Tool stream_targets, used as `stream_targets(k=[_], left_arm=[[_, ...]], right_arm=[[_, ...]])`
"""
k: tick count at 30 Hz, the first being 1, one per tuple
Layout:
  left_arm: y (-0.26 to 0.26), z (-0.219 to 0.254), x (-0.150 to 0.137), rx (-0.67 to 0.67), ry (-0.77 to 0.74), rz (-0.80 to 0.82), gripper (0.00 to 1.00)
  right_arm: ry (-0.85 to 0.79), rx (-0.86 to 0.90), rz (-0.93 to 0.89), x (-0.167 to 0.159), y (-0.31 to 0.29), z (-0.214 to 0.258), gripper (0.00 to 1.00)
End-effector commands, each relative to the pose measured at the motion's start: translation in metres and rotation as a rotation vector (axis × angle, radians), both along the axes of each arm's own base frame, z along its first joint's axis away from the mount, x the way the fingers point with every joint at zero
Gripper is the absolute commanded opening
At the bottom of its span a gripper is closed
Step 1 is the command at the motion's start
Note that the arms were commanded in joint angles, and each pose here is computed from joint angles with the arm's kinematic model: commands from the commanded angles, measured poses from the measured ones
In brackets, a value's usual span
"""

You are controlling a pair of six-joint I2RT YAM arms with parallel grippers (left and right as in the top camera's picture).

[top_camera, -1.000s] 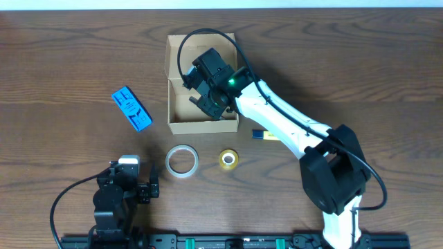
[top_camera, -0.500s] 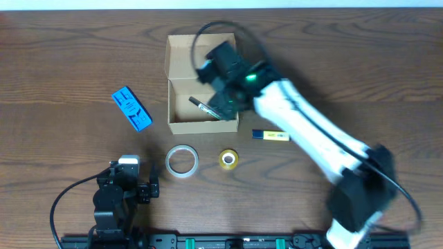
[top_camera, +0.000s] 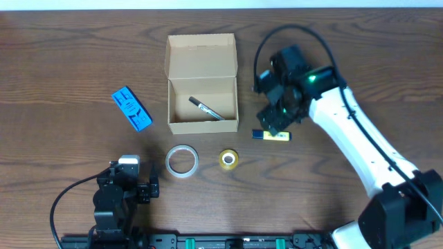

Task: Pack container
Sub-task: 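Move the right gripper to the yellow highlighter and grasp it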

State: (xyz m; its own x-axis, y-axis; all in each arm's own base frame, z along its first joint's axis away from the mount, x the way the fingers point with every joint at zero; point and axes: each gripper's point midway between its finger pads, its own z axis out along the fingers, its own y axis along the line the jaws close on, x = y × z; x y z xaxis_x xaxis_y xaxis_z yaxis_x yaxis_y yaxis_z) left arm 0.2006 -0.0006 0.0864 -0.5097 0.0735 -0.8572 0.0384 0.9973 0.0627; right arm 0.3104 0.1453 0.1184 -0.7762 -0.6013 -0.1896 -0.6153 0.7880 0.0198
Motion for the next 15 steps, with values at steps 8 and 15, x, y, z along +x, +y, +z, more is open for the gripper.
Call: stream_targets(k=[8,15], left_arm=[[0.002,-0.001,0.0,0.016,-0.001,0.003,0.96],[0.002,-0.001,0.0,0.016,-0.001,0.003,0.95]], right_arm=[[0.032,-0.046,0.003,-0.017,-0.014,-0.06,0.99],[-0.016,-0.058,-0.003,-0.015,-0.019,-0.084,0.99]])
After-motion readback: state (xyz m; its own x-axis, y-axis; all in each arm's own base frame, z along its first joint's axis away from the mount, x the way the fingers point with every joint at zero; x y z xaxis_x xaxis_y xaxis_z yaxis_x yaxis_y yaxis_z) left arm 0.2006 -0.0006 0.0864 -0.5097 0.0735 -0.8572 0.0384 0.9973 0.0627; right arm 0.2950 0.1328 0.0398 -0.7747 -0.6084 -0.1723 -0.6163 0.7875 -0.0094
